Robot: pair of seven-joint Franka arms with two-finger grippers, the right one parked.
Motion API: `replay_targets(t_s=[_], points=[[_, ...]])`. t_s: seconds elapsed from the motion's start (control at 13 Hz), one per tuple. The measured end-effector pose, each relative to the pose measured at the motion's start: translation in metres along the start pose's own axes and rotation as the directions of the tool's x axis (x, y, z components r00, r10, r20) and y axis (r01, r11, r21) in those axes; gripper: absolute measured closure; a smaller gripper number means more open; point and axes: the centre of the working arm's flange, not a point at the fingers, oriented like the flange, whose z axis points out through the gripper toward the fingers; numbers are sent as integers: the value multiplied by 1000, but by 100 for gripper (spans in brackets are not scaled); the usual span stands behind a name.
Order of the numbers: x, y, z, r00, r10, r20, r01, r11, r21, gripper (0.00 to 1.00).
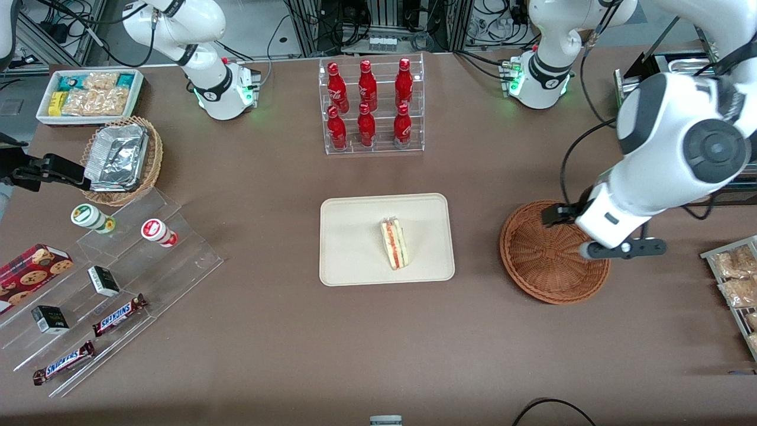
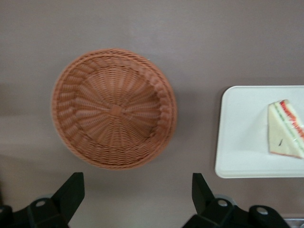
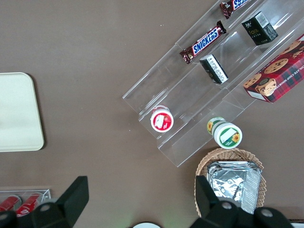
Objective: Place sandwich from basket to tray
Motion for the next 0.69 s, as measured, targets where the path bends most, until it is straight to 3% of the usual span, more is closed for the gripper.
replay_targets(t_s=[0.31, 0.69], points=[[-38, -38, -38, 995, 100, 23, -100, 995, 14, 0], [-60, -71, -68, 997, 74, 6, -74, 997, 12, 0]])
